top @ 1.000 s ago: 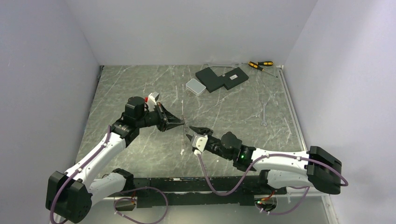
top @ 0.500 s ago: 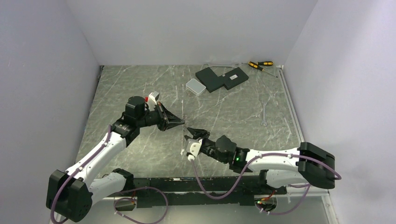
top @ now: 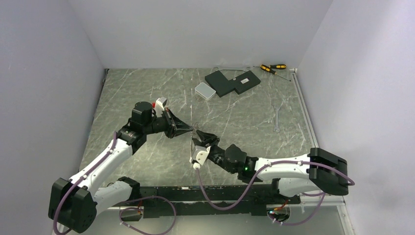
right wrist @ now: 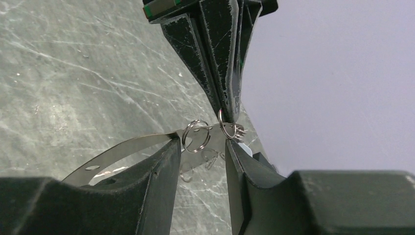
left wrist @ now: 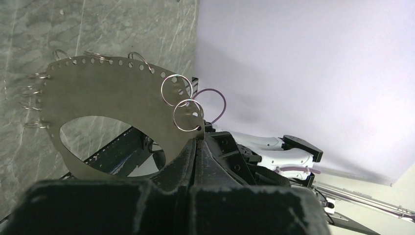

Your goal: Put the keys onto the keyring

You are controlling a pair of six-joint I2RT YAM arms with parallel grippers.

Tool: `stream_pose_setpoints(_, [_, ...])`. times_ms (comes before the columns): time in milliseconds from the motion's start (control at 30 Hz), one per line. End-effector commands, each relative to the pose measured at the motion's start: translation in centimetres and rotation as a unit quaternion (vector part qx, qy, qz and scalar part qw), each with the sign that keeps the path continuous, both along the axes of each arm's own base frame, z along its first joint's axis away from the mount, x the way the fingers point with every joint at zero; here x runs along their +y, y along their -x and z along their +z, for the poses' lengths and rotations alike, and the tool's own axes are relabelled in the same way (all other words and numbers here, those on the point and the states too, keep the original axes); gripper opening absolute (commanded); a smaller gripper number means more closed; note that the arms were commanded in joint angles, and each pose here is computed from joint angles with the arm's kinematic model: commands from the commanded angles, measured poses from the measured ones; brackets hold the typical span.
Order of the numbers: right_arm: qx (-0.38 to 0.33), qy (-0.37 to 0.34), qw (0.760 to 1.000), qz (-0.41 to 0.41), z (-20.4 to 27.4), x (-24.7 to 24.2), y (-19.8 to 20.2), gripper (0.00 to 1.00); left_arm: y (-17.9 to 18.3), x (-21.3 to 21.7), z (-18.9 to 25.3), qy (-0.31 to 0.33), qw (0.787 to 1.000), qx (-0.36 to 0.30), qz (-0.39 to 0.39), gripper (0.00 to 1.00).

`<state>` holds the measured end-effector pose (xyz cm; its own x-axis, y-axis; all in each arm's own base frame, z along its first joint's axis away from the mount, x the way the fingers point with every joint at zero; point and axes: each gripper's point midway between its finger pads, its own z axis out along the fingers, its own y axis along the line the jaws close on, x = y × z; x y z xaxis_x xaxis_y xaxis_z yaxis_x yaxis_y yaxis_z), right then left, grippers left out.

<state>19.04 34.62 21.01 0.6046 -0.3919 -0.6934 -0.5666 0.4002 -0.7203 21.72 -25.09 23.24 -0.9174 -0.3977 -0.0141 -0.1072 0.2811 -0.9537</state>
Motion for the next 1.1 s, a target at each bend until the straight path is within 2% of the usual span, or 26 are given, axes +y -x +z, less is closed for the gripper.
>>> stream_pose_setpoints(0, [-0.028,-0.048,0.998,-0.024,3.5,0.4,-0.6,0.42,-0.4,-0.1,1.3,0.017,1.0,-0.022,0.006,0.0])
stream_pose_setpoints(133, [-0.033,-0.045,0.998,-0.025,3.5,0.5,-0.4,0.39,-0.4,-0.1,1.2,0.017,1.0,-0.02,0.005,0.0])
stream_pose_setpoints(433, [-0.035,-0.033,0.998,-0.03,3.1,0.6,-0.3,0.12,-0.4,0.0,1.1,0.016,1.0,-0.02,0.006,0.0])
stream_pose_setpoints(667, [-0.032,-0.027,0.999,-0.031,3.0,0.4,-0.3,0.0,-0.5,0.0,1.6,0.02,0.999,-0.032,0.008,0.0])
stream_pose_setpoints(1033, [-0.025,-0.057,0.998,-0.008,3.8,-0.3,0.4,0.0,0.1,0.4,2.0,0.012,0.999,-0.042,0.008,0.0])
stream_pose_setpoints(1067, [-0.023,-0.068,0.997,-0.004,4.3,-0.5,0.5,0.0,0.2,0.5,2.1,0.013,0.999,-0.044,0.009,0.03])
